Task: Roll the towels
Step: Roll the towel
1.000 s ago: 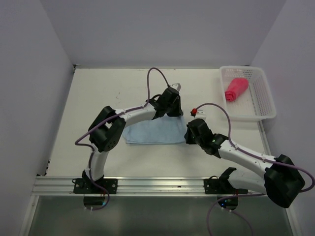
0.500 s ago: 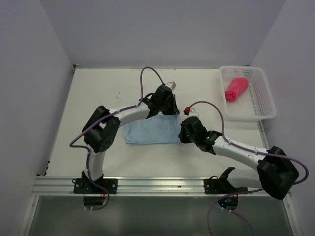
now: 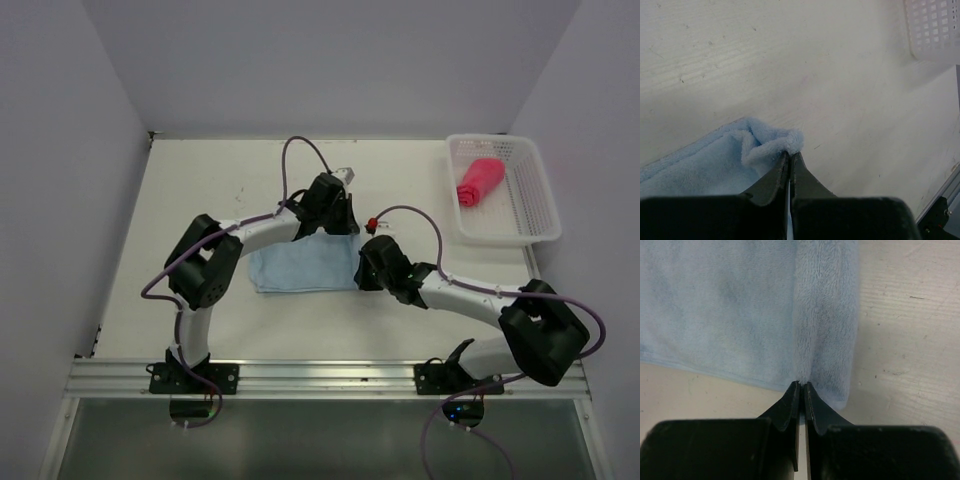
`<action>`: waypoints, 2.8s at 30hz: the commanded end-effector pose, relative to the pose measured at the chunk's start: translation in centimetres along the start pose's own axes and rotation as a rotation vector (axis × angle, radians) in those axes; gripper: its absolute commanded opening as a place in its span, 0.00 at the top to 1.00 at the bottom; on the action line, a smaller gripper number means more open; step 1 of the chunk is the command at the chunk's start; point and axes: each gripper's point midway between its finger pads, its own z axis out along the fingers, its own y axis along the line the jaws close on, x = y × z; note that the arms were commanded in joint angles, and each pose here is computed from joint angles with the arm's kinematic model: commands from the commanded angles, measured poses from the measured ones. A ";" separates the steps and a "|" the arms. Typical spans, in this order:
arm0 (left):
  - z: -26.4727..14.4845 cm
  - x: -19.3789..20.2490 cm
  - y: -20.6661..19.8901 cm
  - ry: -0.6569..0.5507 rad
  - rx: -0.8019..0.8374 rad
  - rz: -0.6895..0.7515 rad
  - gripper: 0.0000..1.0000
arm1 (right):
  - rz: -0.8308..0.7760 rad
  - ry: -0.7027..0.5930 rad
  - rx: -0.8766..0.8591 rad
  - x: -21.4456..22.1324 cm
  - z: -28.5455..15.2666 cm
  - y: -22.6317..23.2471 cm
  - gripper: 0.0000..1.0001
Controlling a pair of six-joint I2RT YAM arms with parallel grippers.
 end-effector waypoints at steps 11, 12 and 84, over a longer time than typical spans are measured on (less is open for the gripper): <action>-1.9 -3.7 0.8 -0.129 0.032 0.046 1.00 | 0.063 0.008 -0.069 -0.4 1.9 2.5 0.99; -1.9 -3.8 0.9 -0.131 0.031 0.046 1.00 | 0.065 0.008 -0.069 -0.4 1.9 2.5 0.99; -0.7 1.9 7.9 -0.033 -0.153 0.029 1.00 | 0.422 0.115 -0.242 2.0 4.4 0.1 0.55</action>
